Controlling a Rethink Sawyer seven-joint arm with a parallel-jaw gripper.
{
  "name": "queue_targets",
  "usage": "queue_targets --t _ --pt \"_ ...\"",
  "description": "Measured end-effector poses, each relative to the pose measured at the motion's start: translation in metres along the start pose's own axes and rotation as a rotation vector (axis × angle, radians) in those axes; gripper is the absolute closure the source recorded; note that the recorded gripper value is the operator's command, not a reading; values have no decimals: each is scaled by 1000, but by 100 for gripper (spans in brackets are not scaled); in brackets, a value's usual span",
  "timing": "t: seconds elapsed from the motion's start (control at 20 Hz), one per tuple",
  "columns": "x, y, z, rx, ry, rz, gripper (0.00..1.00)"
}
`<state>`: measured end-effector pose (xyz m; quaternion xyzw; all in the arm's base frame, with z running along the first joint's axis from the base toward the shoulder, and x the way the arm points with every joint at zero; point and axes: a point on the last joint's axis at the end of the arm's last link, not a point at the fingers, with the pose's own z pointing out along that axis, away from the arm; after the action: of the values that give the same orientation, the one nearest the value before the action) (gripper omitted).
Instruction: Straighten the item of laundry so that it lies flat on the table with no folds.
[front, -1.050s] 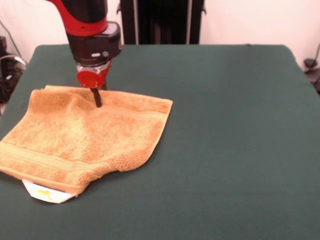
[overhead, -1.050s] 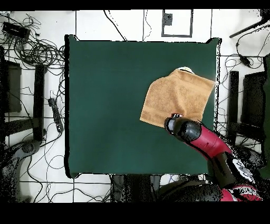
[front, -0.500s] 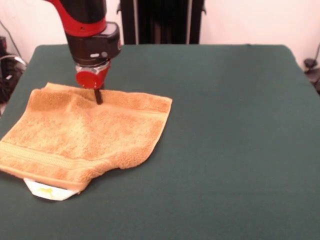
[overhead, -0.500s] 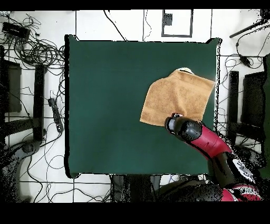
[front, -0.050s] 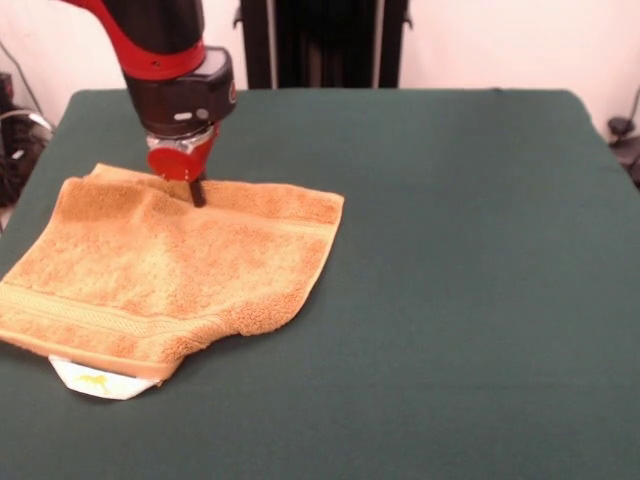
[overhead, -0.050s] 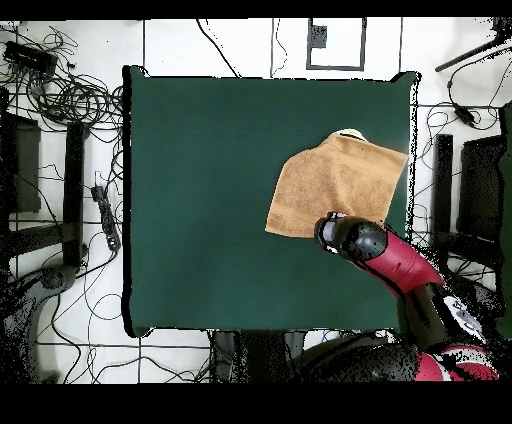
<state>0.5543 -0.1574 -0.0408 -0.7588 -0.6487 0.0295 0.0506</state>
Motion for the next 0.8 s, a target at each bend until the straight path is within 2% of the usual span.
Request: queue_targets --t 0.8 --pt "-4 2 0 19 37 99 100"
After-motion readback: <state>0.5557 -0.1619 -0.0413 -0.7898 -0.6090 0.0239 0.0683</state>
